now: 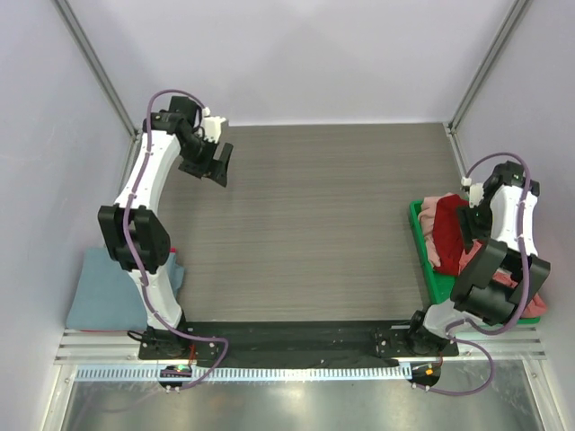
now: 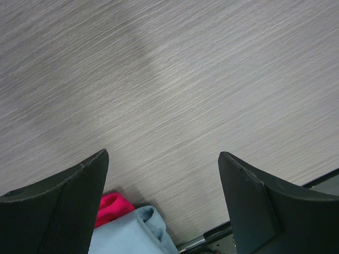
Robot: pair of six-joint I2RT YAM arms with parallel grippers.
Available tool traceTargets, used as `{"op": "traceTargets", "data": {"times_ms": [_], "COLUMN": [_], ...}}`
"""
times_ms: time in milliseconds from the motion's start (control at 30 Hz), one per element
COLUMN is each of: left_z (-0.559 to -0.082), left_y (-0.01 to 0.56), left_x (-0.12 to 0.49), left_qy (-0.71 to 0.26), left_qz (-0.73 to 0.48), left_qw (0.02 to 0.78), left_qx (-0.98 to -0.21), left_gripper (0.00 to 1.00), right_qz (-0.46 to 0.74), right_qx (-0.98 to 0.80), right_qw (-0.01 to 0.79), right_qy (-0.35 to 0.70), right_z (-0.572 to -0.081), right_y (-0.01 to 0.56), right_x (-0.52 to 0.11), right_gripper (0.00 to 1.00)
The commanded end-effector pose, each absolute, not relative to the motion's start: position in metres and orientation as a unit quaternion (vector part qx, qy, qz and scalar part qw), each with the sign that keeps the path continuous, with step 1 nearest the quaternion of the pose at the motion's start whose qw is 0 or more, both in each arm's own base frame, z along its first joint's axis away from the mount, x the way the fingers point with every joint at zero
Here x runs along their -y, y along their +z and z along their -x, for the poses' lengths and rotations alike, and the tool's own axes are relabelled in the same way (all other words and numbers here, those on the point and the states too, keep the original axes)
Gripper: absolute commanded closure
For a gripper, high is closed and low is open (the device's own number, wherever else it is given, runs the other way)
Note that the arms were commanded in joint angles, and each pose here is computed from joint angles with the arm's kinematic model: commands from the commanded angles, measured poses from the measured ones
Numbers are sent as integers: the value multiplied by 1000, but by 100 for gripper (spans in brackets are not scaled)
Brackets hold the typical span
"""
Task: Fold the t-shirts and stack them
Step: Grab the tshirt from the pile
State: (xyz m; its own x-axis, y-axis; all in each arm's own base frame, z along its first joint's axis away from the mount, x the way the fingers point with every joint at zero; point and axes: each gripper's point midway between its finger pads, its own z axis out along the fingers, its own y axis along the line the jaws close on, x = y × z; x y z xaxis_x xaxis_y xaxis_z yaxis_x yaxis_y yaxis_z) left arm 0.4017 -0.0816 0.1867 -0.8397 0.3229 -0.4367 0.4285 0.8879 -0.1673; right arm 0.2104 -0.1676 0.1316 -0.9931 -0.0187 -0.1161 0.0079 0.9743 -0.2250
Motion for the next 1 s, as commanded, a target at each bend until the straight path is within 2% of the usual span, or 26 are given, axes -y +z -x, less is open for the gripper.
{"op": "traceTargets", "data": {"times_ms": [0,433,500,533,600,633,700,767,800,833,900,933,967], "left_z": [-408,-407,-407,-407,-407,-407,-406,-405,-405,-403,-403,-402,-403], "left_y": [198,194,193,193,194,193,193,193,193,197,198,201,202], "left_x": [80,94,94,94,94,93,93,91,90,89,88,87,86], "left_qy": [-99,-95,-93,-93,-92,-91,-89,-87,-83,-81,-77,-74,-72], "left_qz": [-224,-245,-247,-246,-246,-247,-248,-248,-251,-250,-252,-253,-252], "left_qw": [221,215,214,213,215,214,214,212,213,216,220,225,227], "left_qx": [-944,-941,-940,-941,-941,-941,-941,-941,-941,-940,-939,-938,-938], "left_gripper": [15,15,15,15,14,14,14,14,14,14,13,12,12], "right_qz": [12,-6,-12,-15,-18,-21,-21,-17,-10,-8,21,29,41], "right_qx": [-992,-995,-994,-993,-992,-990,-986,-977,-981,-966,-957,-931,-921], "right_qw": [63,32,29,34,43,53,80,133,125,189,224,291,315], "right_qy": [-106,-95,-104,-109,-121,-130,-145,-164,-147,-178,-185,-219,-225], "right_z": [-216,-229,-229,-230,-229,-230,-226,-232,-220,-231,-228,-234,-240], "right_y": [119,75,74,78,88,97,130,188,207,264,313,368,386], "right_x": [177,197,200,201,203,205,200,197,185,188,175,172,164], "right_gripper": [39,42,52,71,91,99,99,99,99,99,99,99,99]}}
